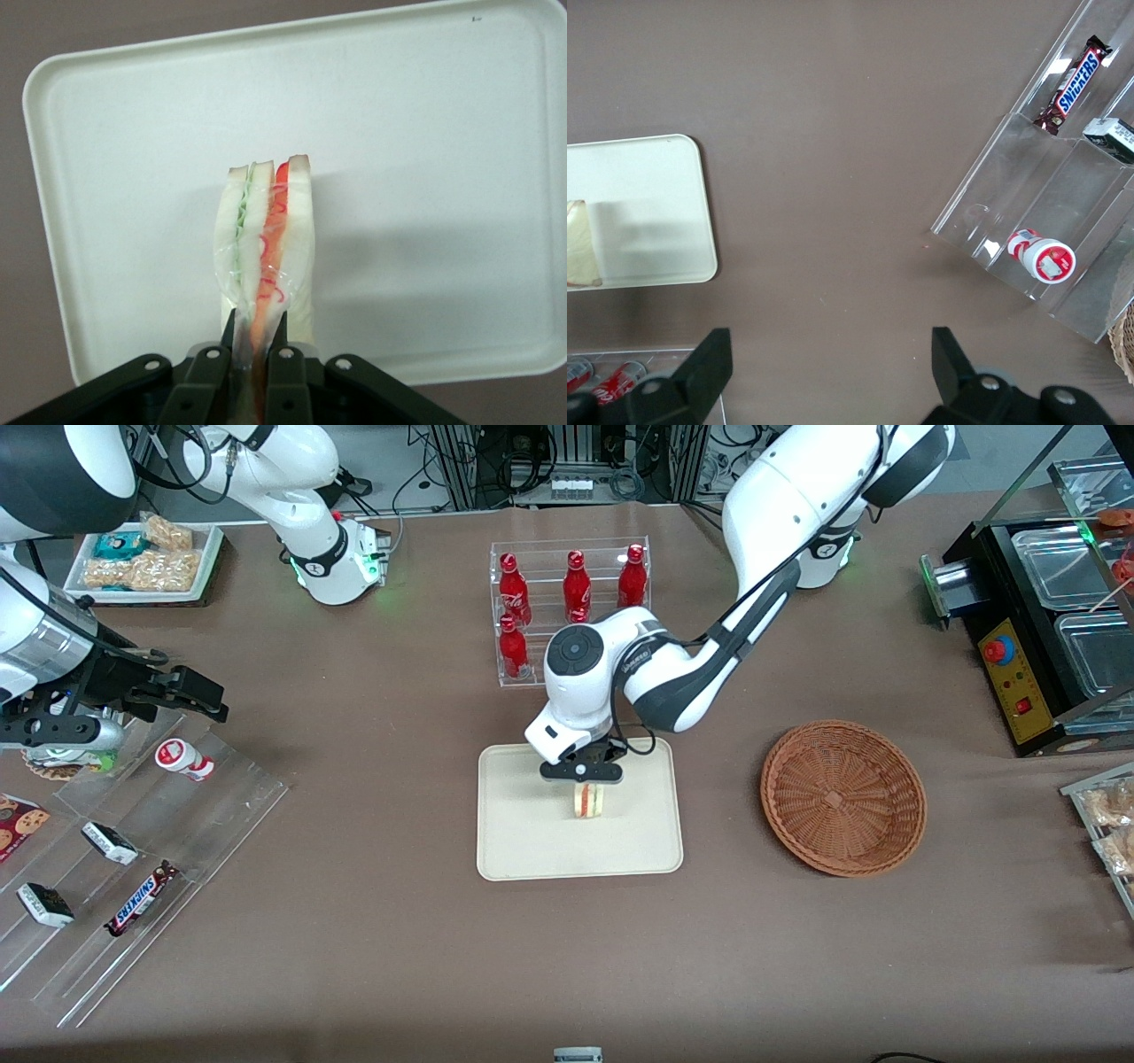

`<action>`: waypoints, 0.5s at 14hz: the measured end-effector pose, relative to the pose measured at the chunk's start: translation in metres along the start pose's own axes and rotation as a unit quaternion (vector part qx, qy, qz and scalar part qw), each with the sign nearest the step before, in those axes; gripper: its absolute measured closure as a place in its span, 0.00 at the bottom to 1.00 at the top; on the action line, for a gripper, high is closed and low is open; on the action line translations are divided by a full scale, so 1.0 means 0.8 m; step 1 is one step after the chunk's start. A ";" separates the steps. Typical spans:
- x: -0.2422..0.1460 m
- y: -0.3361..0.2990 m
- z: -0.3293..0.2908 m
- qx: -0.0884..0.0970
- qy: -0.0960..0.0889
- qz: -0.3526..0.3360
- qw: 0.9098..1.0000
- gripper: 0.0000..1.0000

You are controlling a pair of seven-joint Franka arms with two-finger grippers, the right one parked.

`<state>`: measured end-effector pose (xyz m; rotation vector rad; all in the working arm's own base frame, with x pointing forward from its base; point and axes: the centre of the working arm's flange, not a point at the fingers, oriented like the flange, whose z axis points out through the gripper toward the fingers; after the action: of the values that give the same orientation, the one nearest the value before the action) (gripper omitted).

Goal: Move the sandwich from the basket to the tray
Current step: 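Lower the sandwich upright onto the tray and open the left gripper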

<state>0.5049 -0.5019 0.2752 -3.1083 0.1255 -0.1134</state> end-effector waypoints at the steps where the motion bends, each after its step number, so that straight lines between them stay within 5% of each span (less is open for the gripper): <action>1: 0.001 0.001 0.004 0.000 0.001 0.001 1.000 0.87; 4: 0.003 0.004 0.015 0.002 0.005 -0.003 1.000 0.87; 7: 0.009 0.005 0.034 -0.009 0.016 -0.009 1.000 0.61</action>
<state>0.5140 -0.5054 0.2481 -3.1280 0.0992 -0.1628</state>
